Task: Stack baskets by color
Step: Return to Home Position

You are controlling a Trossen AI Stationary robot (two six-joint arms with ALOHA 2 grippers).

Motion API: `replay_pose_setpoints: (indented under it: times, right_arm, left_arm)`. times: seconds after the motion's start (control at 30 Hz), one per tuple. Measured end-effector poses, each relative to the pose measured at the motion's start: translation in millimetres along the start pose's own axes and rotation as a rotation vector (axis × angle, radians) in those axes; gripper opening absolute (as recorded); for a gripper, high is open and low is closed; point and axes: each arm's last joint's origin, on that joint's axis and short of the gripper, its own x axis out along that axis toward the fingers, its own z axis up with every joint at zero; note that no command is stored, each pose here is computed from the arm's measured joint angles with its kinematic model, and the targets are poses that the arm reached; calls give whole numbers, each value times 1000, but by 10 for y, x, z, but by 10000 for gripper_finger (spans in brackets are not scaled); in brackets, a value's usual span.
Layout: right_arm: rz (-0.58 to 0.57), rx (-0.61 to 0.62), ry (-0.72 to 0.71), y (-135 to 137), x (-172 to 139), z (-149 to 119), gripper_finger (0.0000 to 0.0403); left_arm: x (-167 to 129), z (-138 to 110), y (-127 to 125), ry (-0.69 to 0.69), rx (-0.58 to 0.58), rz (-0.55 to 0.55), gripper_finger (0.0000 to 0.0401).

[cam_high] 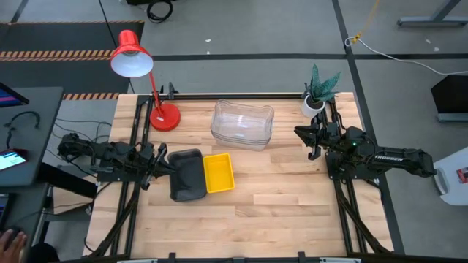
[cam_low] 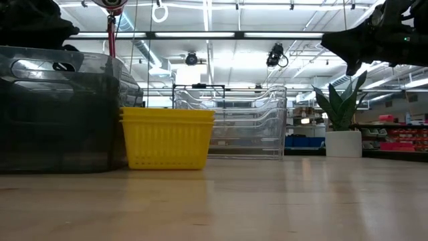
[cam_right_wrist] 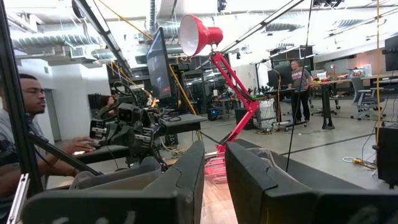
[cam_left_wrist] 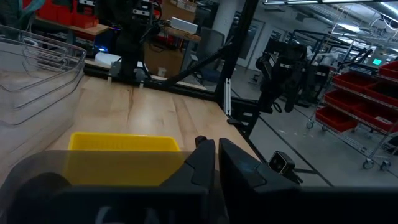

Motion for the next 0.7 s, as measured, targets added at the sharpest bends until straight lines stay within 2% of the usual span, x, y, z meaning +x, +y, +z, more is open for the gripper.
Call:
replay_pose_setpoints:
  times: [0.7]
  right_arm:
    - [0, 0, 0, 0, 0, 0, 71]
  left_arm:
    - [0, 0, 0, 0, 0, 0, 34]
